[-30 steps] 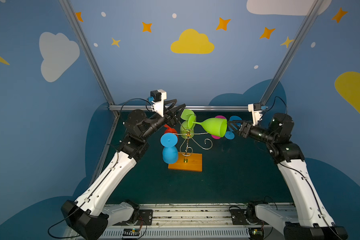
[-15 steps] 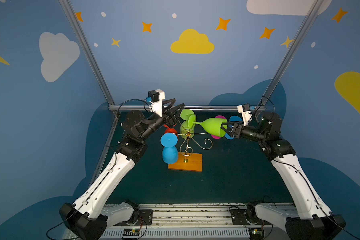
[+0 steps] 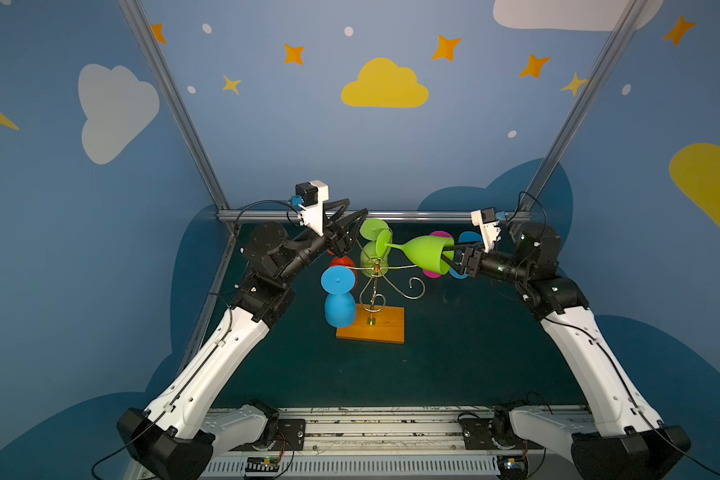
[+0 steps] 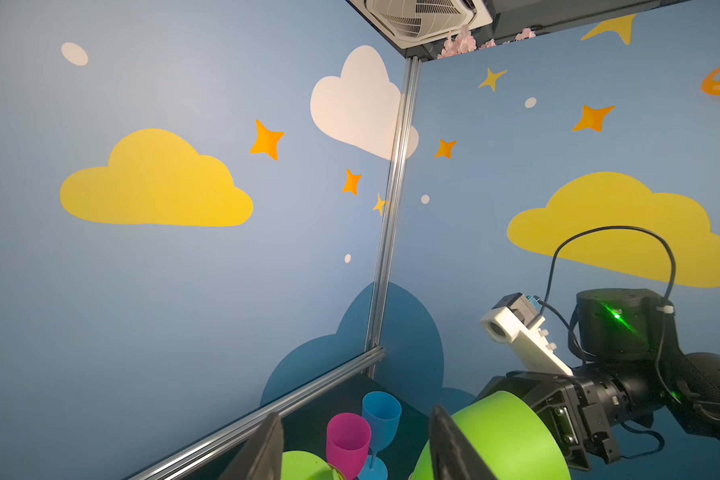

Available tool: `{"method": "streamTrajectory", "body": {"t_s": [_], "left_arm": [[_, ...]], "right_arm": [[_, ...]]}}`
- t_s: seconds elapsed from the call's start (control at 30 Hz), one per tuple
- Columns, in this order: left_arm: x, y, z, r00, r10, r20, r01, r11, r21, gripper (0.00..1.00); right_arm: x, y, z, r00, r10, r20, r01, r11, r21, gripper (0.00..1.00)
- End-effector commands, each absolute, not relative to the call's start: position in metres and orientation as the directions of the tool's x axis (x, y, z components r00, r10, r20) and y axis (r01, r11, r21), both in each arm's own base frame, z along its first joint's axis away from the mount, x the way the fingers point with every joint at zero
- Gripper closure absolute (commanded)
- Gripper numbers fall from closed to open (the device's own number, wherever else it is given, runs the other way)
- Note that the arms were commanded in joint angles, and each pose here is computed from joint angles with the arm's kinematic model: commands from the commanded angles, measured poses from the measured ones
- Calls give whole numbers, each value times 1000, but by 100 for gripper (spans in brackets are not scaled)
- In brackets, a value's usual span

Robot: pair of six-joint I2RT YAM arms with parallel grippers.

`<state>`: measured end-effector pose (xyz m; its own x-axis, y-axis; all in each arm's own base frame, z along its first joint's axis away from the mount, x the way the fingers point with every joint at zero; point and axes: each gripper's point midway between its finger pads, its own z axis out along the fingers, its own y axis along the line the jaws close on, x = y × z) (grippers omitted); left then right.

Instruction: Take the wine glass off the wine glass rack

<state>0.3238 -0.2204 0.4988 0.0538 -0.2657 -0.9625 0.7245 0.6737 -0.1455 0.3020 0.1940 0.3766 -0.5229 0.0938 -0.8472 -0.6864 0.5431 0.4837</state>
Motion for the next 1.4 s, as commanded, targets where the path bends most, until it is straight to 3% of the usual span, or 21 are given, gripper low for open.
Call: {"method": "streamTrajectory", "body": {"t_s": [0.0, 0.33, 0.57, 0.7, 0.83, 0.9, 1.07, 1.37], "left_arm": [[319, -215, 505, 87, -270, -959, 720, 682, -127, 44], [321, -208, 506, 101, -266, -959, 690, 713, -126, 40], [321, -204, 508, 108, -268, -957, 677, 725, -127, 34], [320, -200, 507, 117, -260, -959, 661, 741, -120, 26], [320, -192, 507, 133, -253, -958, 629, 769, -115, 3], [320, -188, 505, 142, -251, -957, 614, 781, -114, 1], [318, -181, 504, 158, -249, -956, 590, 800, -111, 1], [313, -170, 504, 184, -243, -953, 561, 821, -101, 1]], "right_arm": [[298, 193, 392, -483, 86, -871, -709, 546, 447, 45], [289, 174, 404, -426, 85, -901, -673, 636, 378, 45], [281, 166, 411, -429, 88, -899, -664, 644, 380, 45], [275, 159, 415, -413, 82, -907, -657, 663, 359, 45], [269, 147, 424, -374, 79, -924, -632, 708, 316, 45], [267, 142, 426, -359, 75, -930, -621, 725, 298, 12], [264, 131, 427, -330, 70, -941, -583, 769, 262, 12], [255, 135, 429, -346, 68, -936, -611, 740, 280, 12]]}}
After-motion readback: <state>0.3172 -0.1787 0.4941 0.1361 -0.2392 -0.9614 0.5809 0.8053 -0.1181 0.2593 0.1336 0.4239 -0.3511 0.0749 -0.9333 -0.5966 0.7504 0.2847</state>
